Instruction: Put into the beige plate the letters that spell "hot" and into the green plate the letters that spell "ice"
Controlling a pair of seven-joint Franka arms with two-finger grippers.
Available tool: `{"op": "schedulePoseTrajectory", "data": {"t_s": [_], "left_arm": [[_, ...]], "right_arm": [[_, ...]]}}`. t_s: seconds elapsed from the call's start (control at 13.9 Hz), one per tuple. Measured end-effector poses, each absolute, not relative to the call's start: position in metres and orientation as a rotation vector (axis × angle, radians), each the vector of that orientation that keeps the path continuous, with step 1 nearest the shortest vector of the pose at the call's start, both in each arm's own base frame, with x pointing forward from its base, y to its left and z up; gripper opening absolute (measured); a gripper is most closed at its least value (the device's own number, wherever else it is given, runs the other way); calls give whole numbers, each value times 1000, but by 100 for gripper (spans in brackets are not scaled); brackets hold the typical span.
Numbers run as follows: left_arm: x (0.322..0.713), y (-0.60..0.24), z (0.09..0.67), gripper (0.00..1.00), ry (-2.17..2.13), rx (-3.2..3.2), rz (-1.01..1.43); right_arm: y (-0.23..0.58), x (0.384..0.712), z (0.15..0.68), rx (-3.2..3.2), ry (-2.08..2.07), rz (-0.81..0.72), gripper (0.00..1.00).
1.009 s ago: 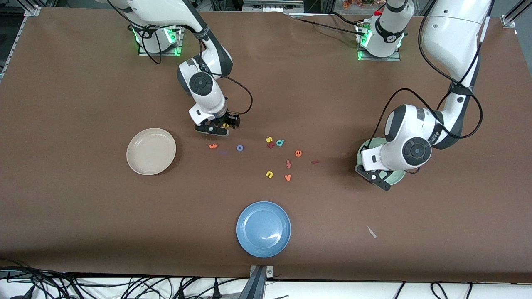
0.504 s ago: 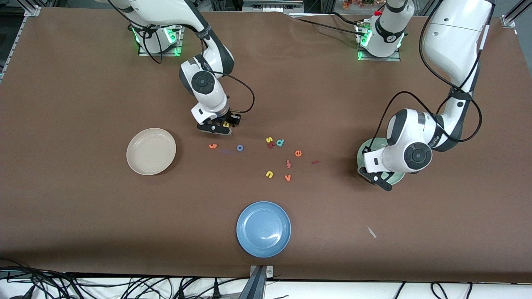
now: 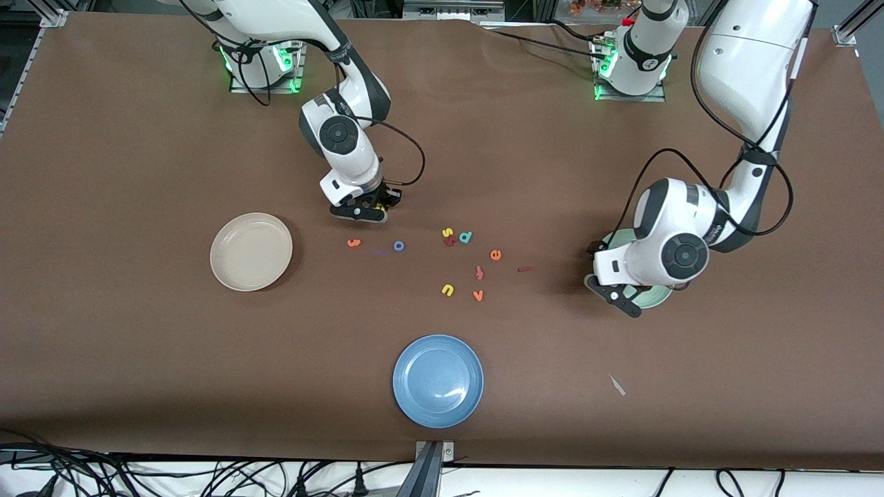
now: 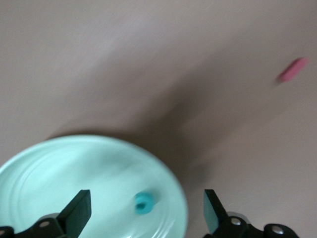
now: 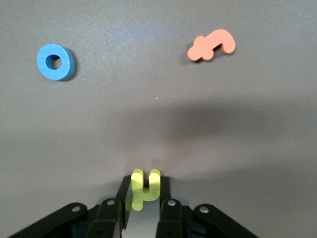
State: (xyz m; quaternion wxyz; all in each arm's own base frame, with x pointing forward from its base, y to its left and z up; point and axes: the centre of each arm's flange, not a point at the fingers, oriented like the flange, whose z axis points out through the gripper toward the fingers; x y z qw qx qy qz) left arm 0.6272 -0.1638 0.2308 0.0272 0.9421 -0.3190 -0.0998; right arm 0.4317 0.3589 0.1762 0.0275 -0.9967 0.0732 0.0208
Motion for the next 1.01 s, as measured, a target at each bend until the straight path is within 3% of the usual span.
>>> {"op": "schedulePoseTrajectory", "data": {"t_s": [0.58,1.01], "left_arm": [[599,-291,247,100,-1301,2803,-197],[600,-308,193,100,-1637,2607,-83]], "right_arm": [[357,440,192,-3100,140,104,26],[226,510,252,-3156,-132,176,26]]}}
